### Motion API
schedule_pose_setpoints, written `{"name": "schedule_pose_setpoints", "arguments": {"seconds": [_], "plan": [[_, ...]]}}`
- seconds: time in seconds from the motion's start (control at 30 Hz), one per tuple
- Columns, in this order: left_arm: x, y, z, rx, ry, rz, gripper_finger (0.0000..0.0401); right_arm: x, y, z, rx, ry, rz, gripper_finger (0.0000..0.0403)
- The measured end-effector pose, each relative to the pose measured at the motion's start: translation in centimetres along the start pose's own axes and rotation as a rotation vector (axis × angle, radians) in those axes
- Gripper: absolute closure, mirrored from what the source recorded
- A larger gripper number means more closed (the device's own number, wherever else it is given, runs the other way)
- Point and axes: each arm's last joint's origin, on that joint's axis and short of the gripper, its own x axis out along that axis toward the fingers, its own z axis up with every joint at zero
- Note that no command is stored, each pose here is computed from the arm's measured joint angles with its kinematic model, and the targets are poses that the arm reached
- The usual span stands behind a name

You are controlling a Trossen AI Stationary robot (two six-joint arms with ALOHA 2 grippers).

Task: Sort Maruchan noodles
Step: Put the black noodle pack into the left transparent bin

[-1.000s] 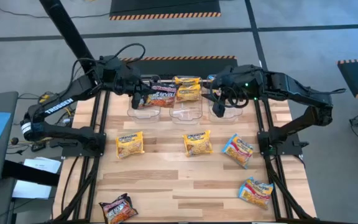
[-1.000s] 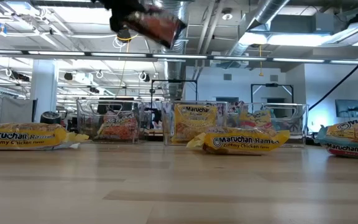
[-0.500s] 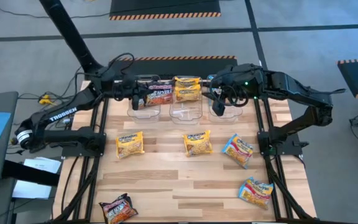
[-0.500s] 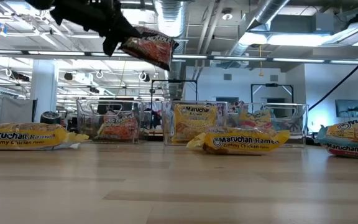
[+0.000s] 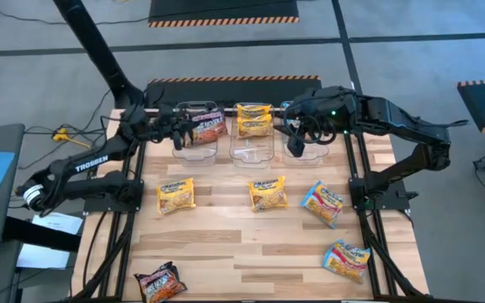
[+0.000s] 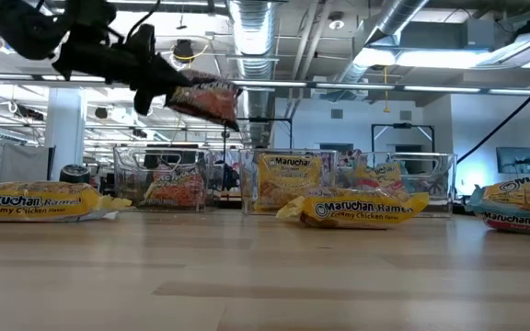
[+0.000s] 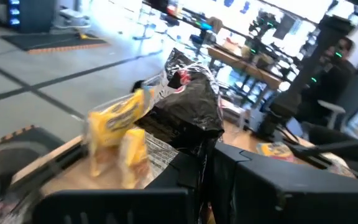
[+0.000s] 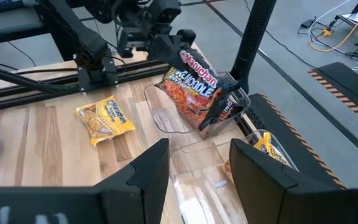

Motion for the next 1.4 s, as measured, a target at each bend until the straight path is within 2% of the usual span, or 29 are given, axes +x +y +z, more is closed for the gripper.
{"name": "schedule_pose_setpoints", "arguments": {"seconds": [0.23,0.53,0.8,1.07,1.4], "plan": [[-1.3,2.0,-2.1,-0.038,-0.002,0.082,0.0401,0.1,0.0,0.0,0.0,0.002,0.0,0.0211],[-2.7,4.0,-1.7,-0.01,-0.009,0.136,0.0401,0.1,0.0,0.0,0.045,0.002,0.0,0.0211],[-4.2,5.7,-2.1,-0.04,0.067,0.152,0.0401,0.1,0.0,0.0,0.061,0.002,0.0,0.0211],[-4.5,6.0,-3.2,-0.019,0.125,0.16,0.0401,0.1,0.0,0.0,0.063,0.002,0.0,0.0211],[-5.7,5.9,-7.0,-0.092,0.079,0.155,0.0401,0.0,0.0,0.0,0.063,0.001,0.0,0.0211]]}}
